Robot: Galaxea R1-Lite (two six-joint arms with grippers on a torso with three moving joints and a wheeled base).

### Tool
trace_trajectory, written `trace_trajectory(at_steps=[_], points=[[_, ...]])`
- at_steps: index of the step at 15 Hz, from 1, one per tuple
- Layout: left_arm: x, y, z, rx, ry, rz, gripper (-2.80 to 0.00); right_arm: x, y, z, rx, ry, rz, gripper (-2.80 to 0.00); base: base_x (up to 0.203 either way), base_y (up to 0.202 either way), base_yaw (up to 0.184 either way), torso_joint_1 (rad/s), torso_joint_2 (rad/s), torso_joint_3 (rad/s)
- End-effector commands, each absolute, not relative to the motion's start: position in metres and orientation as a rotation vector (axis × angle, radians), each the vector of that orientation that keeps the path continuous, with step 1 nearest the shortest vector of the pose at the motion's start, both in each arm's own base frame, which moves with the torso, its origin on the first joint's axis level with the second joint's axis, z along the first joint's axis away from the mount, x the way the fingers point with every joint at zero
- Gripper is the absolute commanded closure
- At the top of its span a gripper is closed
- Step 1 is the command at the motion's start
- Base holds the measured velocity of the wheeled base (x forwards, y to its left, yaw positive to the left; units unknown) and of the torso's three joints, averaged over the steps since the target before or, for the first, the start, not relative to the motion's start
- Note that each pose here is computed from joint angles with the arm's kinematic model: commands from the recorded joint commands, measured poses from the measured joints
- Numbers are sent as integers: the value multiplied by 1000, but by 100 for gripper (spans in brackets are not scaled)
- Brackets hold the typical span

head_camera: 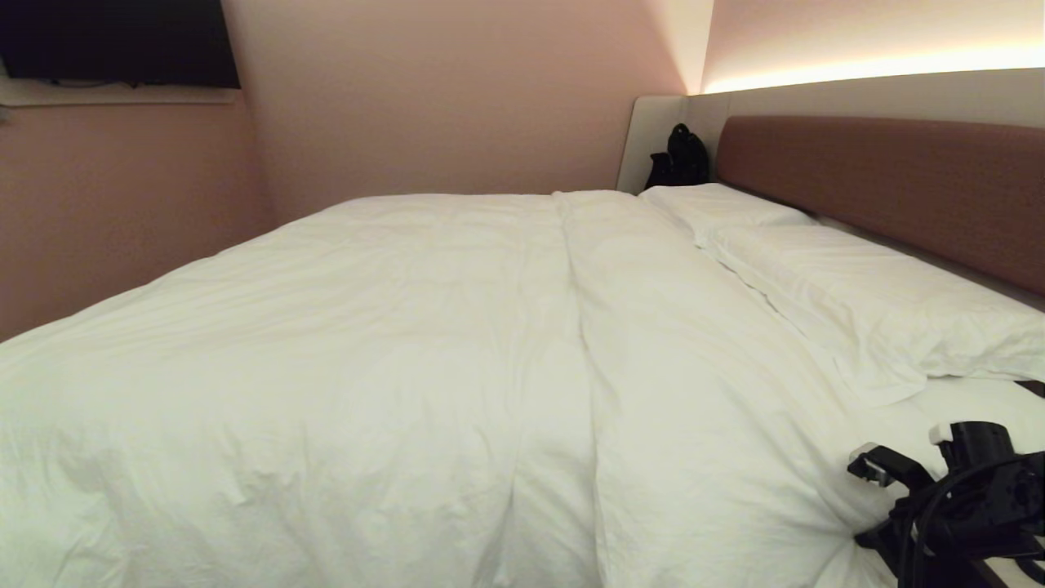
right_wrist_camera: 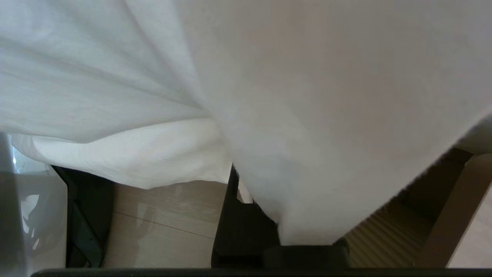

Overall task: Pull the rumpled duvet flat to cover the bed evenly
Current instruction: Flatten the corners of the folded blanket

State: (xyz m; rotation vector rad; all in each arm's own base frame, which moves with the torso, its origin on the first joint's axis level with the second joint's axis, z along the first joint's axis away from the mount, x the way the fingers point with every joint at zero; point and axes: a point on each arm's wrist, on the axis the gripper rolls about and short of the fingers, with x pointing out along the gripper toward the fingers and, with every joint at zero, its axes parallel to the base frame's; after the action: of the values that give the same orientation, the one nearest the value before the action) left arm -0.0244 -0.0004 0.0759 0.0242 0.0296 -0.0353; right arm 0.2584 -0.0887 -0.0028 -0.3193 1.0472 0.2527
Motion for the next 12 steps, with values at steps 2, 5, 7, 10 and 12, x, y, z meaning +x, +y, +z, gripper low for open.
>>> trace_trajectory(at_steps=[2, 5, 7, 10, 12], points=[[-24, 0, 76, 24, 31, -36, 0, 255, -88, -2, -322, 1048, 258, 0, 0, 0, 0, 0, 0, 0], [-24, 0, 76, 24, 31, -36, 0, 255, -88, -2, -336, 1043, 268, -280, 0, 0, 0, 0, 0, 0], [-24, 0, 76, 24, 32, -36, 0, 255, -87, 0, -338, 1036, 269, -280, 0, 0, 0, 0, 0, 0], [-24, 0, 76, 24, 31, -36, 0, 254, -87, 0, -336, 1038, 272, -280, 0, 0, 0, 0, 0, 0], [-24, 0, 76, 24, 32, -36, 0, 248, -84, 3, -334, 1038, 275, -280, 0, 0, 0, 0, 0, 0]])
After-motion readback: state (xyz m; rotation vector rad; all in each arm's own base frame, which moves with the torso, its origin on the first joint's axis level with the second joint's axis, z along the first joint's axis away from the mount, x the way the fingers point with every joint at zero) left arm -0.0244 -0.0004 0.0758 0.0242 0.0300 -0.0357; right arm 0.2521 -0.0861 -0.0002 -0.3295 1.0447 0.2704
